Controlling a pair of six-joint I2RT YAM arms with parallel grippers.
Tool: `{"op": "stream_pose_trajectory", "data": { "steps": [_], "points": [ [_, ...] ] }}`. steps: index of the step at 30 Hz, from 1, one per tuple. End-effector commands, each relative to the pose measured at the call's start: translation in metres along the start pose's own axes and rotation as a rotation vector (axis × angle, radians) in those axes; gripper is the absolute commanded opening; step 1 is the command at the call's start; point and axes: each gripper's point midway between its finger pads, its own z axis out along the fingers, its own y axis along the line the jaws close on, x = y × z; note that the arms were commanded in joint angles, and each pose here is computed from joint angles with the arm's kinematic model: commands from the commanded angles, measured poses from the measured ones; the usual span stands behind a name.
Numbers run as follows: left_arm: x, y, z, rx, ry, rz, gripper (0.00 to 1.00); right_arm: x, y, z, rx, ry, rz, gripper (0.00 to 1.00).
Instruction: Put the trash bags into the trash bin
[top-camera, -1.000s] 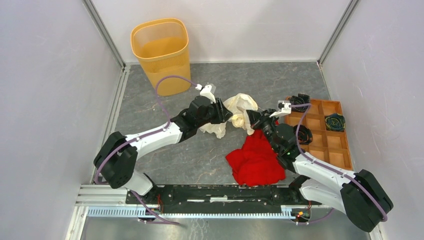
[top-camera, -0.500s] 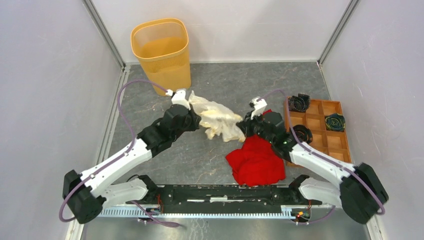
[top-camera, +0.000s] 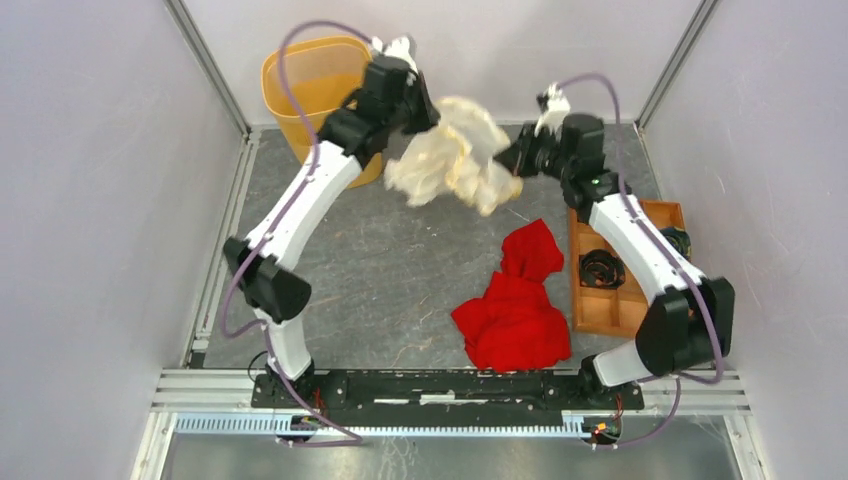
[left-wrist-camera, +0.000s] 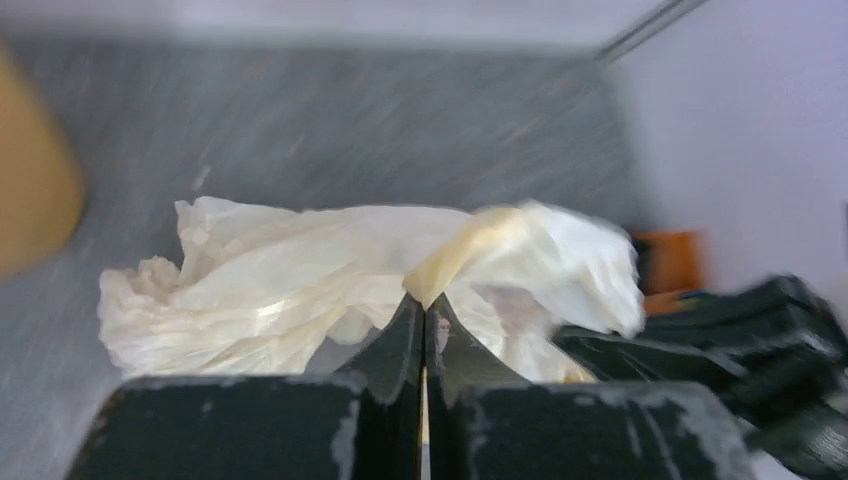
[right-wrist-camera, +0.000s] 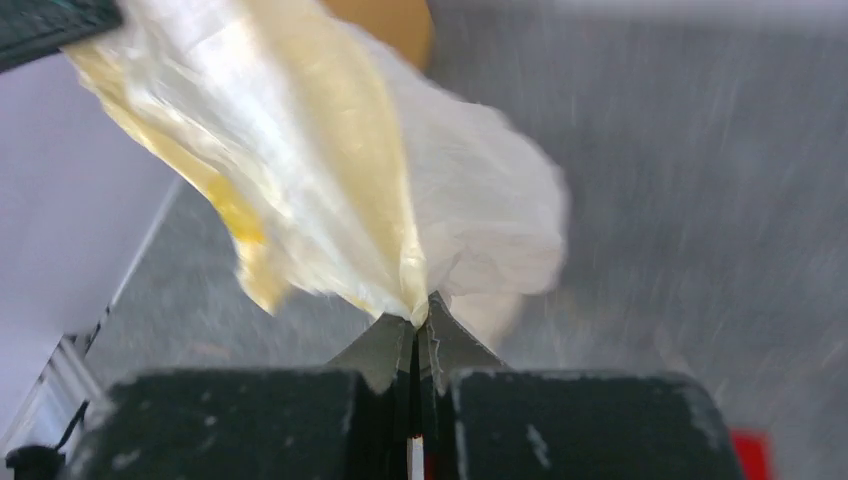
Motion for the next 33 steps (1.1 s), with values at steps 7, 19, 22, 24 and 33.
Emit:
{"op": "stream_pose_trajectory", "data": {
  "steps": [7,19,22,24,33],
  "points": [
    [-0.097,-0.088,-0.255,0.505,-0.761,0.236,0.02,-0.149,0.215,-0.201,-0.379,-0.773,-0.674,0.00],
    [0.186,0.117,-0.099,-0.094,0.000,0.187,0.02,0.152,0.081,-0.031,-0.341,-0.011,-0.400,0.01],
    [0.126,0.061,-0.121,0.104,-0.148,0.179,0.02,0.092,0.109,-0.033,-0.332,-0.088,-0.446,0.01],
    [0.066,0.016,-0.139,0.203,-0.244,0.202,0.02,0.018,0.137,-0.043,-0.295,-0.189,-0.510,0.01],
    [-0.107,-0.161,-0.340,0.943,-0.669,0.290,0.02,-0.175,0.309,-0.233,-0.656,-0.770,-0.721,0.01]
  ]
}}
